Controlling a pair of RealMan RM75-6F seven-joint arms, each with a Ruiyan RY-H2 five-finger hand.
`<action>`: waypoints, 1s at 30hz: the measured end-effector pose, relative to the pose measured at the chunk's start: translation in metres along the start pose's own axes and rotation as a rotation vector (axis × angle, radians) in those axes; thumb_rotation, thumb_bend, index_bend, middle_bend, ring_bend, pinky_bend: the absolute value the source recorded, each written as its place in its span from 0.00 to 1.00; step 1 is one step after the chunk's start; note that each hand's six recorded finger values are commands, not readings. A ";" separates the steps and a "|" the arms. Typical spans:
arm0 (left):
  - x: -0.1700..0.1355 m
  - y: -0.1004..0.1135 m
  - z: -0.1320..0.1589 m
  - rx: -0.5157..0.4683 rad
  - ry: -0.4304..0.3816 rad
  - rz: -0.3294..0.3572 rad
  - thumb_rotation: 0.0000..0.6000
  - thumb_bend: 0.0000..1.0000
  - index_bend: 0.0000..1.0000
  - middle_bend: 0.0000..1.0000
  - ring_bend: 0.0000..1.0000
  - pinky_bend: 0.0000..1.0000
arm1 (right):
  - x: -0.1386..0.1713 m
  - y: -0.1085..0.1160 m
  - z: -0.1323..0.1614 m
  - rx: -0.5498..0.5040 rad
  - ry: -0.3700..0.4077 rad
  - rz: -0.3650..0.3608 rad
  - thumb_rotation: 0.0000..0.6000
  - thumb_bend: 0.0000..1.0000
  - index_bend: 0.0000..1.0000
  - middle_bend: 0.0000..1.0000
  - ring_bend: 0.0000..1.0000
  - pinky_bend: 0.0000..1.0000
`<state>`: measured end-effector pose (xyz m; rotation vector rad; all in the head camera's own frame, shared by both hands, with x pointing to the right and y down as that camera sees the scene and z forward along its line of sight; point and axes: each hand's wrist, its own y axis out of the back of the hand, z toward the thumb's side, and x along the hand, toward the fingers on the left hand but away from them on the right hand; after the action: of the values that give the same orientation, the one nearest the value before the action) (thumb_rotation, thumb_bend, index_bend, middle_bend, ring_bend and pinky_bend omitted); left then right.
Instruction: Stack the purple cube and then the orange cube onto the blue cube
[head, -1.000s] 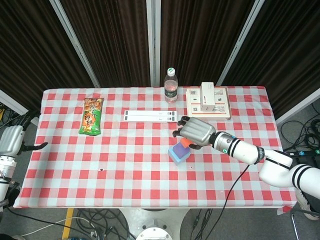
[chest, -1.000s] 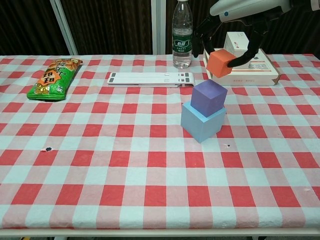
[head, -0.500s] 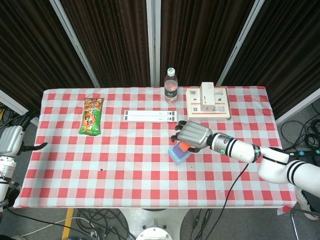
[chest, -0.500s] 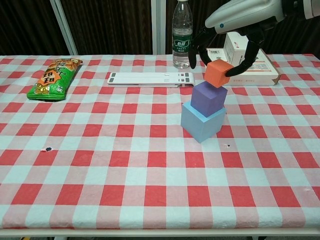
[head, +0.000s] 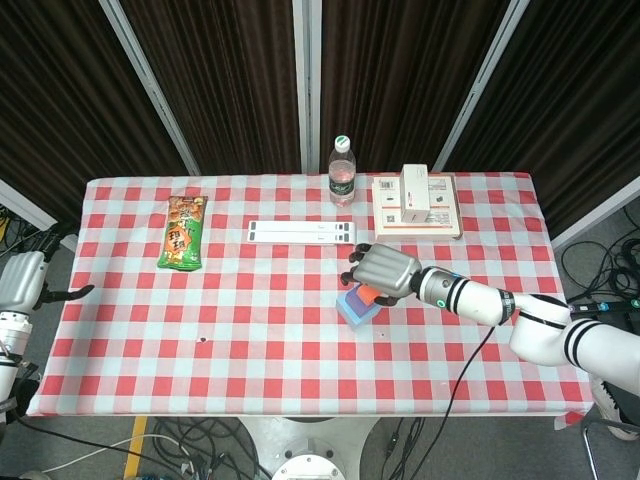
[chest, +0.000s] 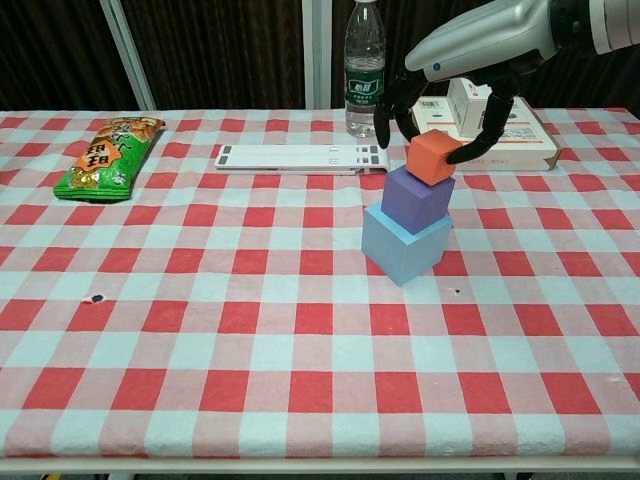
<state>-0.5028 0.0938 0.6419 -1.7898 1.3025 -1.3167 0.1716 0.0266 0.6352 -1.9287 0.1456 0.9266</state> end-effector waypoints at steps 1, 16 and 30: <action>0.000 -0.001 -0.001 0.000 0.002 -0.002 1.00 0.03 0.24 0.22 0.16 0.29 | -0.001 0.000 0.000 0.000 -0.001 0.000 1.00 0.23 0.28 0.43 0.18 0.17; 0.004 -0.001 -0.003 -0.008 0.000 -0.002 1.00 0.03 0.24 0.22 0.16 0.29 | -0.006 0.001 0.000 0.002 -0.001 0.009 1.00 0.17 0.28 0.41 0.18 0.17; 0.005 0.002 0.001 -0.013 -0.012 0.006 1.00 0.03 0.24 0.22 0.16 0.29 | -0.004 0.012 0.002 -0.016 -0.001 -0.033 1.00 0.09 0.22 0.31 0.14 0.17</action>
<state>-0.5028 0.0886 0.6419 -1.7987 1.3120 -1.2956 0.1625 0.0204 0.6292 -1.9402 0.1057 0.9096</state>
